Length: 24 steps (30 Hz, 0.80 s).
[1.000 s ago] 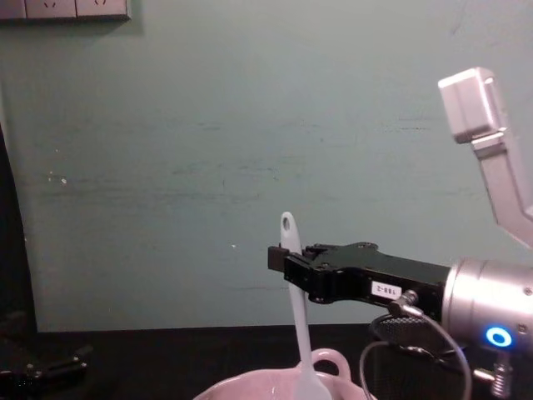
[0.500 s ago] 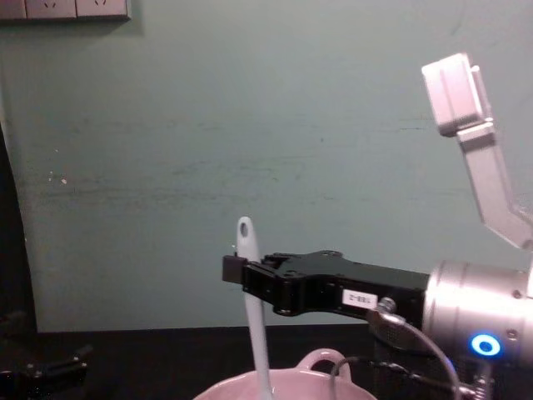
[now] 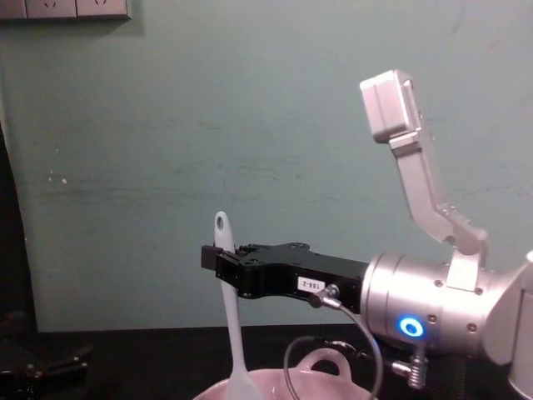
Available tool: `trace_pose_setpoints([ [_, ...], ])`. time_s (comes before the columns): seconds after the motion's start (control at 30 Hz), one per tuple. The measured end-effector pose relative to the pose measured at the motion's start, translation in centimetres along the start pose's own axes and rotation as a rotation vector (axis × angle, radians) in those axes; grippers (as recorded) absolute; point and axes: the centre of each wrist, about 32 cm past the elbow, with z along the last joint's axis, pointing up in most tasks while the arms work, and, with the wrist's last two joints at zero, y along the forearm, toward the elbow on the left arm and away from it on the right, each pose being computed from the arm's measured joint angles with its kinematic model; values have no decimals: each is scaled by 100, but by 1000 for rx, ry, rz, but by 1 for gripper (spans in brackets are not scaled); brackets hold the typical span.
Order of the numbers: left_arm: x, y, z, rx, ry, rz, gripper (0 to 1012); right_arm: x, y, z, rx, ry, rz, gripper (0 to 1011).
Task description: Use the one hand to pick up the spoon and stir the clear water in the bowl.
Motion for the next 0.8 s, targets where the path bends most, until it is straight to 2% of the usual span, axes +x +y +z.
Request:
trace_pose_setpoints([
  [0.17, 0, 0, 0, 0, 0, 0, 1011, 68, 64, -28, 15, -28, -56, 117],
  [0.37, 0, 0, 0, 0, 0, 0, 1011, 134, 39, -27, 26, -49, -95, 117],
  [0.57, 0, 0, 0, 0, 0, 0, 1011, 196, -115, -16, 35, -65, -124, 117],
  [0.8, 0, 0, 0, 0, 0, 0, 1011, 174, -394, 30, 30, -50, -85, 117],
])
